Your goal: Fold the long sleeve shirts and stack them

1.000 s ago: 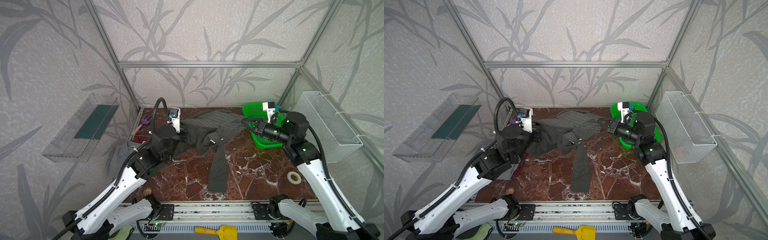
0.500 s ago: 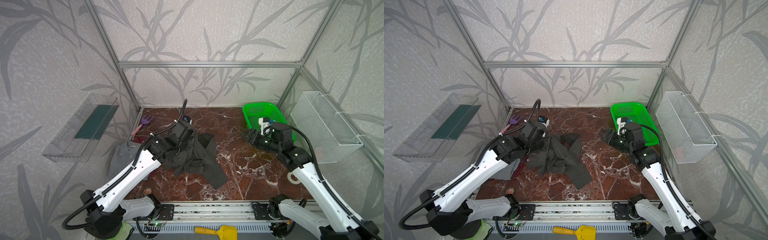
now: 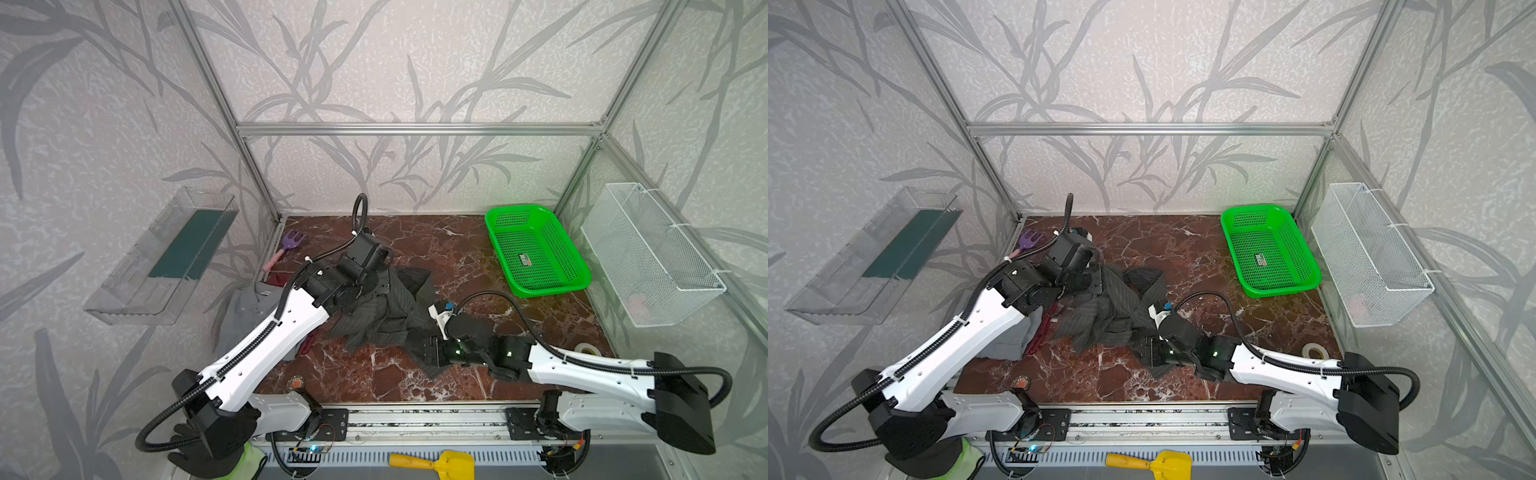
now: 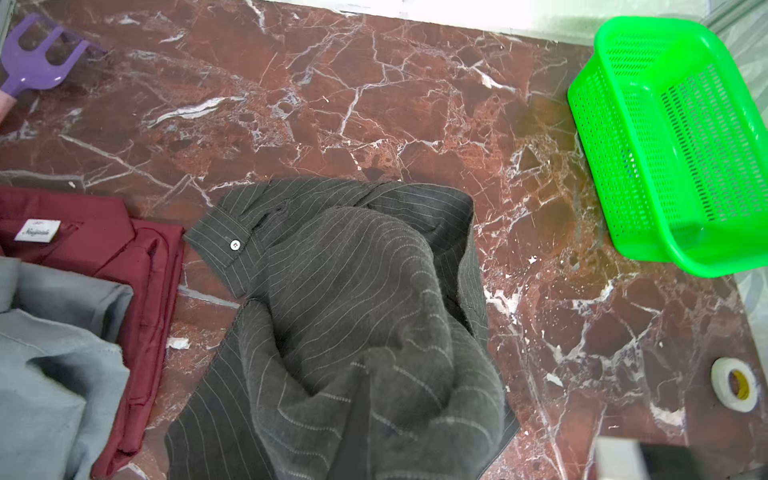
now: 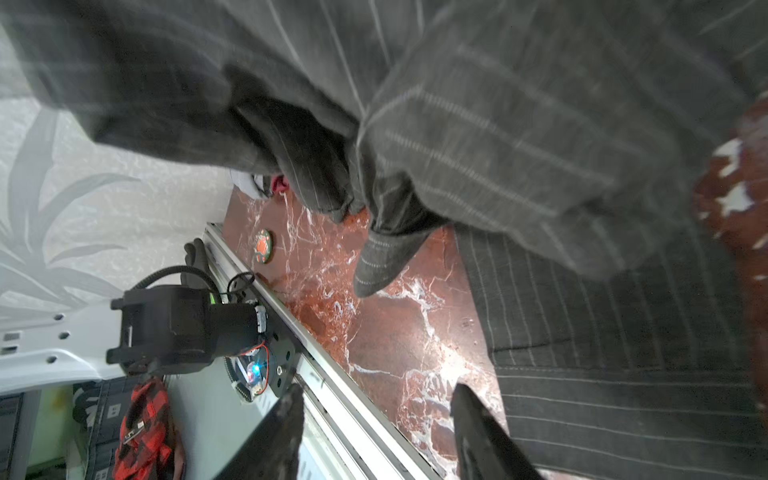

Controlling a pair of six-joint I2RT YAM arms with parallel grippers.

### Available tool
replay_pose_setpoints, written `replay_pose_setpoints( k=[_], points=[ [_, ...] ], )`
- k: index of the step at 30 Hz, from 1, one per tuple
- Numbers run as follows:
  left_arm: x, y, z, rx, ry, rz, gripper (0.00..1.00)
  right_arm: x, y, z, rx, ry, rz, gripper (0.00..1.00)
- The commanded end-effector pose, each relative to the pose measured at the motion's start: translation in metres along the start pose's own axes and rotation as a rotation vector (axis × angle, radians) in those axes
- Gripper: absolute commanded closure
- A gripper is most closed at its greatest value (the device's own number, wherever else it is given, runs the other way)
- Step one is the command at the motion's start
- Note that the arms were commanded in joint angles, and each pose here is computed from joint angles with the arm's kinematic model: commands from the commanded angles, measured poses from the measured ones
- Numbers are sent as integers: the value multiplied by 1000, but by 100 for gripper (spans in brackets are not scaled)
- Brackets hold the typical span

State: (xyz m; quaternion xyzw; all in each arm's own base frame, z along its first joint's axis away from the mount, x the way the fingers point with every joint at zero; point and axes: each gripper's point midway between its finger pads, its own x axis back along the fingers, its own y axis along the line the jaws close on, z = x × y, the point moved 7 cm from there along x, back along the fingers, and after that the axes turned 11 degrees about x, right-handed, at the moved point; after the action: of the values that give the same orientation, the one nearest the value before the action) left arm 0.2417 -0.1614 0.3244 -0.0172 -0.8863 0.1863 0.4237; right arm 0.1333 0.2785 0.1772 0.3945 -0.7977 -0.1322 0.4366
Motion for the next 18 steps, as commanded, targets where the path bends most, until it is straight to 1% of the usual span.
replay_pose_setpoints(
  k=[1,3,6,9,13,18],
  points=[
    [11,0,-5,78,-22,32,100,-4,12,-26,8,-155,-5,48],
    [10,0,-4,86,-20,31,100,-13,17,-30,32,-165,-21,50],
    [11,2,-4,98,-23,29,100,-22,18,-35,48,-179,22,51],
    [13,3,-5,103,-29,30,100,-28,9,-40,30,-217,113,53],
    [14,4,-5,109,-35,28,100,-40,10,-47,35,-214,163,55],
    [19,6,-6,110,-49,33,100,-46,1,-51,57,-222,267,63]
  ],
)
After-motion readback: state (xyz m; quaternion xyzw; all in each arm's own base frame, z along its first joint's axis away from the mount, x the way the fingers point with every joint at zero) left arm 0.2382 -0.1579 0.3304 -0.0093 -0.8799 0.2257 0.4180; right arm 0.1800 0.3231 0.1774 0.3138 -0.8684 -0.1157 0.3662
